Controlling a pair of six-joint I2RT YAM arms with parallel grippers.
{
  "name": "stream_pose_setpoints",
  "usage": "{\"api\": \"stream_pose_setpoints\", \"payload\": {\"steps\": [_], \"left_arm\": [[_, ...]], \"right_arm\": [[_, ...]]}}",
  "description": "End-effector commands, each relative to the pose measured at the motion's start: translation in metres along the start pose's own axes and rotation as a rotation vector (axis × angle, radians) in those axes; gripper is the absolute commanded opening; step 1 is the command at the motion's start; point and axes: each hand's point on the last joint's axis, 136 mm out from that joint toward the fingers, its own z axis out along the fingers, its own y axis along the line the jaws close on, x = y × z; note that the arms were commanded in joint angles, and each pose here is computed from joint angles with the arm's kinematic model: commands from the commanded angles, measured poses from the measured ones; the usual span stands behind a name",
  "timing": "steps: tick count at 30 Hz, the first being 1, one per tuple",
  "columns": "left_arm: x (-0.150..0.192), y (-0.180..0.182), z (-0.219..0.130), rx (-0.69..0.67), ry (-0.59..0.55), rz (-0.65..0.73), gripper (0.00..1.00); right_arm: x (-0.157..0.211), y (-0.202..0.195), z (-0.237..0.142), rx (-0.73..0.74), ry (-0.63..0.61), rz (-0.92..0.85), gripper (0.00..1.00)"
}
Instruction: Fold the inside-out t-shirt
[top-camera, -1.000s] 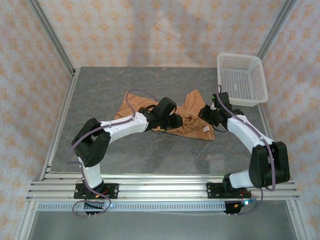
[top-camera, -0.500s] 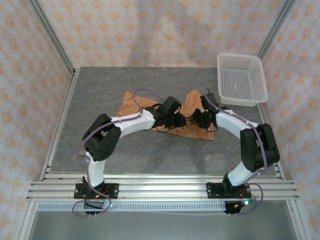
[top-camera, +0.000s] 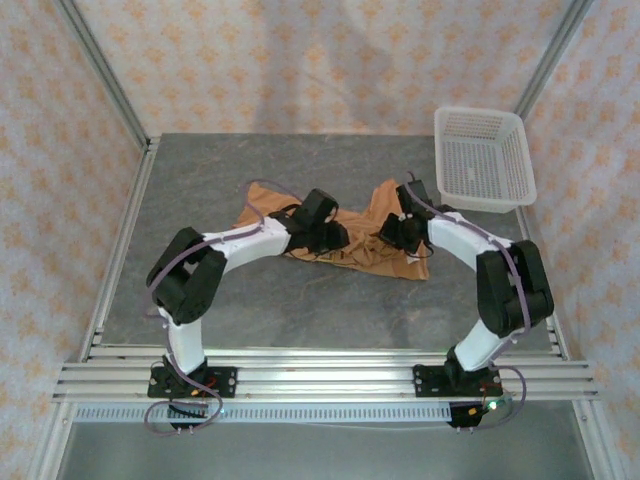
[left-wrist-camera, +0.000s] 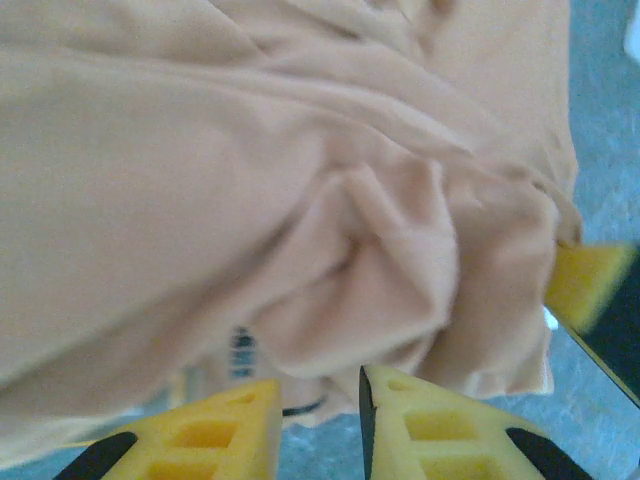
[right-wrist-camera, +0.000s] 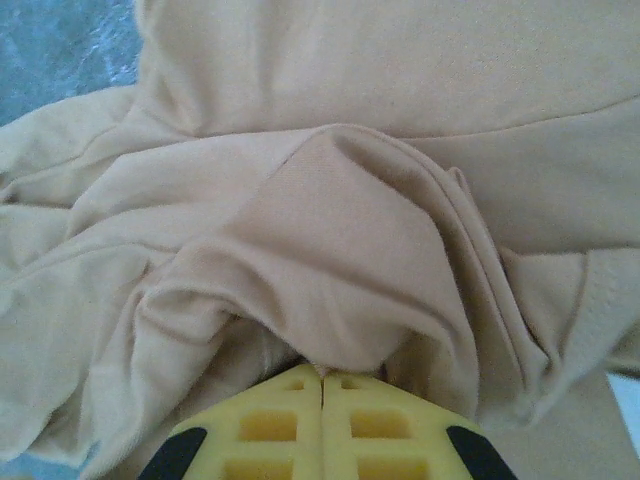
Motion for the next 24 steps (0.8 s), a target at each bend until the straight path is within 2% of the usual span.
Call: {"api": "stream_pose_setpoints", "payload": {"steps": [1,7,11,15,16,19,21,24], "left_arm": [[-0.018,0.036,-0.008,-0.058,-0.036,-0.046,0.28],[-0.027,0.092,-0.002,-0.145,-0.040,-0.119,0.28],[-0.028,0.126,0.003,-0.207,-0.025,-0.169,0.25],[-0.027,0.149,0.000,-0.243,-0.020,-0.210,0.24],[-0.027,0.149,-0.002,-0.240,-0.024,-0.209,0.24],[-0.030,0.141,-0.009,-0.216,-0.037,-0.208,0.24],[-0.034,0.133,-0.016,-0.197,-0.051,-0.202,0.24],[-0.039,0.120,-0.031,-0.173,-0.071,-0.185,0.24]], "right_arm": [[-0.012,0.014,-0.068,-0.019,-0.117,-0.087,0.00],[-0.012,0.017,-0.160,-0.103,-0.283,-0.139,0.00],[-0.012,0.012,-0.204,-0.126,-0.388,-0.149,0.00],[-0.017,-0.003,-0.248,-0.105,-0.561,-0.126,0.01],[-0.018,-0.008,-0.257,-0.096,-0.608,-0.111,0.13],[-0.017,-0.019,-0.266,-0.085,-0.673,-0.077,0.34],[-0.017,-0.021,-0.258,-0.081,-0.655,-0.070,0.30],[-0.013,-0.015,-0.235,-0.097,-0.571,-0.076,0.30]]}}
